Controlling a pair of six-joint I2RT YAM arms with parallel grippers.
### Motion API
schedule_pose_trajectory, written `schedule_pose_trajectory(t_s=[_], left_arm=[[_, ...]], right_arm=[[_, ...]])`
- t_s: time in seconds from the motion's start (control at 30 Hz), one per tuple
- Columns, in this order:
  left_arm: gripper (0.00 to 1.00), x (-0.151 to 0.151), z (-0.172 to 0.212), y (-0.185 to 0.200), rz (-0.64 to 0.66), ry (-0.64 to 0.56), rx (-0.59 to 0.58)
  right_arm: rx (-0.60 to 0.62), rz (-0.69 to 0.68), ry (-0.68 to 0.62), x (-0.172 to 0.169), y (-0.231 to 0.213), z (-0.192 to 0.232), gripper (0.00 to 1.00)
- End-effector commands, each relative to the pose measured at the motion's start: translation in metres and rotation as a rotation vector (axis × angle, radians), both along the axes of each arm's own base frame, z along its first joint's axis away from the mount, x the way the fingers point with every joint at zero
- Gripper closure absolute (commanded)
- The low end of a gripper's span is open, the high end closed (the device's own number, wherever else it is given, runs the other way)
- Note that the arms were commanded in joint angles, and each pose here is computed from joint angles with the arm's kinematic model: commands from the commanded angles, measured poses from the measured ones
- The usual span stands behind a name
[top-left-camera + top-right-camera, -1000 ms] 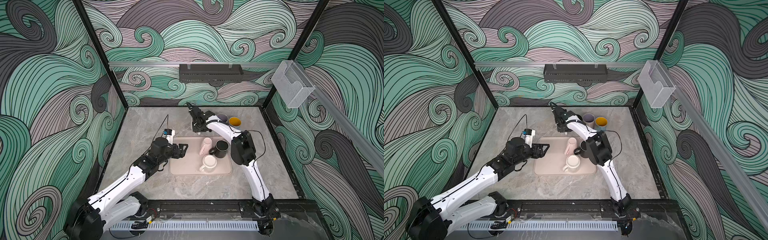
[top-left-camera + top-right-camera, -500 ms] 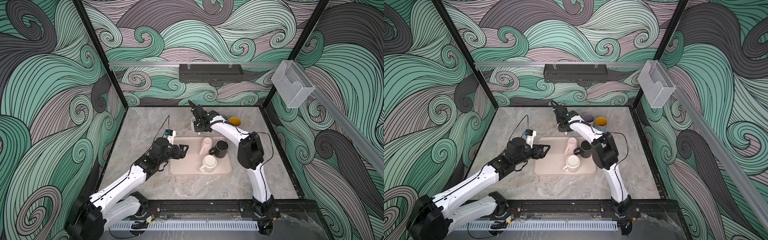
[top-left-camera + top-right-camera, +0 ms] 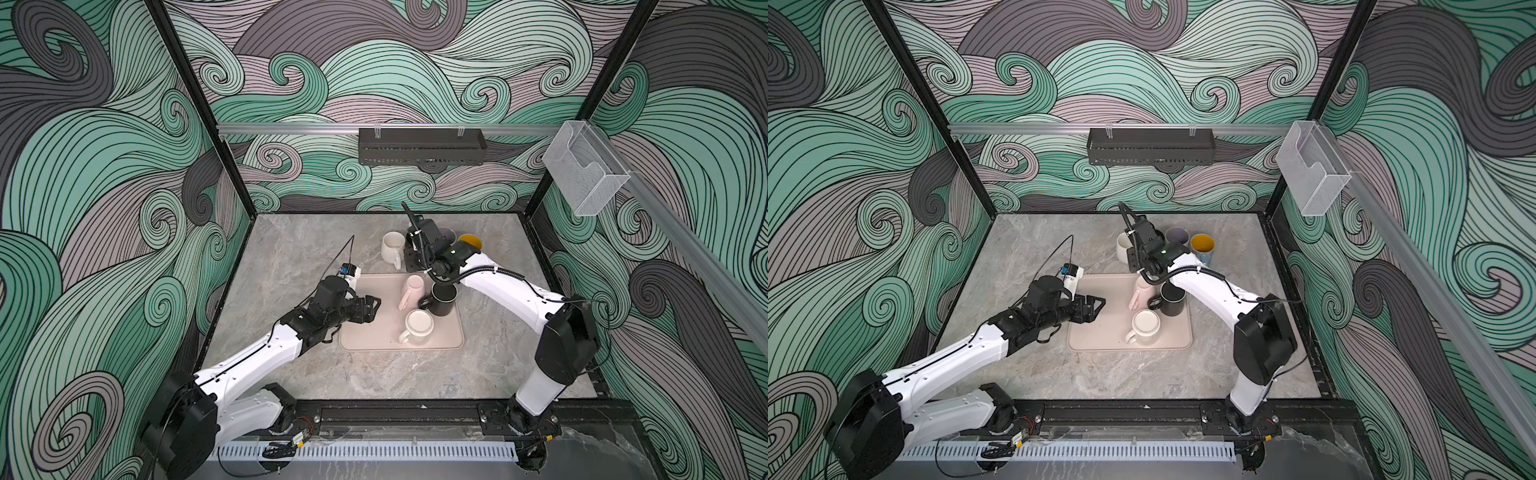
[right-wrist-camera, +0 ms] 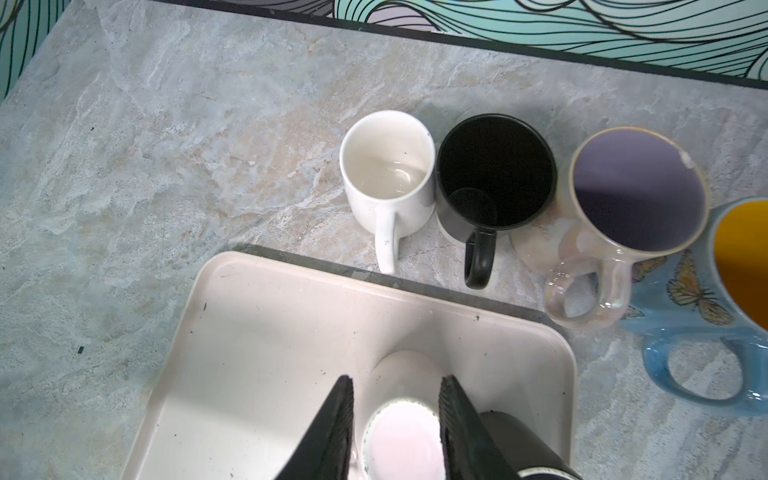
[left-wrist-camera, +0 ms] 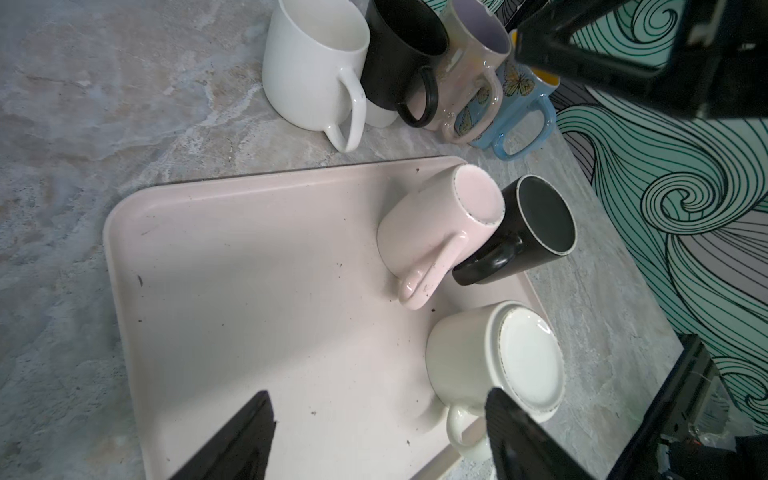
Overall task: Turn the mug right side up
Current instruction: 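Raise the right gripper away while the left moves over the upside-down red-lined mug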
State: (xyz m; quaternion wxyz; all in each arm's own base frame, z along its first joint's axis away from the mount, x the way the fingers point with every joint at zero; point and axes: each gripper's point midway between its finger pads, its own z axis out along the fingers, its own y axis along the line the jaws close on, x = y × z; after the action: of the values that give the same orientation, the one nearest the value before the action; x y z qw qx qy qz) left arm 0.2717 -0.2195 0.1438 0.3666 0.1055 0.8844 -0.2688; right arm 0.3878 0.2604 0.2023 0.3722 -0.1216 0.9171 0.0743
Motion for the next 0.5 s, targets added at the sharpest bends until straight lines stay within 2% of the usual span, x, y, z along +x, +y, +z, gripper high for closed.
schedule_pose_trajectory(t_s=[0.0, 0.13, 0.33, 0.47], left_arm=[[0.21, 0.006, 0.017, -0.013, -0.044, -0.063, 0.028], [0.25, -0.003, 0.018, -0.032, -0.124, -0.065, 0.047], [0.30, -0.032, 0.017, -0.058, -0.255, -0.123, 0.117], [0.38, -0.048, 0.018, -0.069, -0.336, -0.140, 0.135]], right_arm=[[-0.002, -0.003, -0.059, -0.002, -0.008, 0.017, 0.63], [0.004, -0.013, -0.021, -0.013, -0.016, 0.005, 0.64], [0.020, -0.002, 0.008, -0.029, -0.021, -0.008, 0.64], [0.005, -0.001, 0.021, -0.035, -0.027, -0.015, 0.64]])
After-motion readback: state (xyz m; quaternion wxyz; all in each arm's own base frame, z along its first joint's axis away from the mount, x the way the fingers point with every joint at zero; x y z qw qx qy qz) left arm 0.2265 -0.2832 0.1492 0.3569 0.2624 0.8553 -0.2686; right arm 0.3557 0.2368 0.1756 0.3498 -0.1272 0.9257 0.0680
